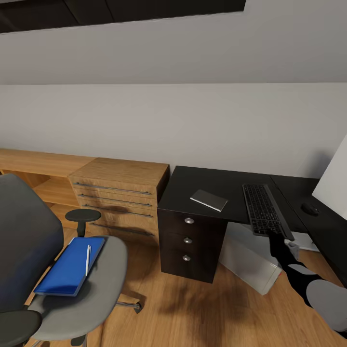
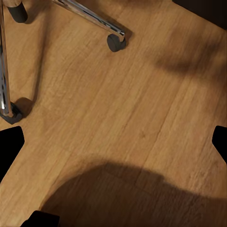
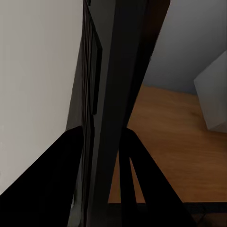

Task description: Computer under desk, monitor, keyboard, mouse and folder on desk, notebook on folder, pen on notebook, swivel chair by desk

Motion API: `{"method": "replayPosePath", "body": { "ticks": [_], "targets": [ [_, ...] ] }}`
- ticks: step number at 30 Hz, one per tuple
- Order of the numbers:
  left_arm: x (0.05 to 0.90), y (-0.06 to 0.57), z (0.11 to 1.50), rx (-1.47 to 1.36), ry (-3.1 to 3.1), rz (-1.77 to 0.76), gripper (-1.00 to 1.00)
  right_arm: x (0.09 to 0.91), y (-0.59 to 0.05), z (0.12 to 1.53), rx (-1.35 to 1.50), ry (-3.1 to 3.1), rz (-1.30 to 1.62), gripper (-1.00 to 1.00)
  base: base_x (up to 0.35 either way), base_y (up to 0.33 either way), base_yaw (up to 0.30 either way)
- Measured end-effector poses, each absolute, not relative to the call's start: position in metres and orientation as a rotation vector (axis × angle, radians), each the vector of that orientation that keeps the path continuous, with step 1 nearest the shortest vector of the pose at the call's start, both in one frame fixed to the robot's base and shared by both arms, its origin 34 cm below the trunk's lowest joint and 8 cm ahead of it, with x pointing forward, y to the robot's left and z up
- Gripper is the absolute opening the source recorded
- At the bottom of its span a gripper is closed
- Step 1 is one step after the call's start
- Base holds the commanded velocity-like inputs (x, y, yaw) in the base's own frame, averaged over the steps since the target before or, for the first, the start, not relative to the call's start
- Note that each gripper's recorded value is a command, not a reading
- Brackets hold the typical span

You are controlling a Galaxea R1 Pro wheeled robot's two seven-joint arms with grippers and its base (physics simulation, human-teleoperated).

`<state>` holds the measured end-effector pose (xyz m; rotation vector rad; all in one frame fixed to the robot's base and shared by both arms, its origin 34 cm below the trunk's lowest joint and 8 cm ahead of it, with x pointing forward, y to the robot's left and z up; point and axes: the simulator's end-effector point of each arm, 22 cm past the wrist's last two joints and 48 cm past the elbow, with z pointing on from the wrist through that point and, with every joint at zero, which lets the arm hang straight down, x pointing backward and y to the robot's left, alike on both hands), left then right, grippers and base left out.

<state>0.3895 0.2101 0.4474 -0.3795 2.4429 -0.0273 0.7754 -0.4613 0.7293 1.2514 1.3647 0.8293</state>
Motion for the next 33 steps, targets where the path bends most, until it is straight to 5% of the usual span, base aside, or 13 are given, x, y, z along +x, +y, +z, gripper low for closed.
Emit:
{"method": "replayPosePath", "body": {
  "ticks": [33],
  "targets": [
    [0.3895, 0.2108, 0.4404, -0.384, 2.44, -0.025, 1.0, 0.7755, -0.4599, 0.7249, 1.245, 1.362, 0.85, -1.0, 0.0, 0.0, 0.0]
  ]
}}
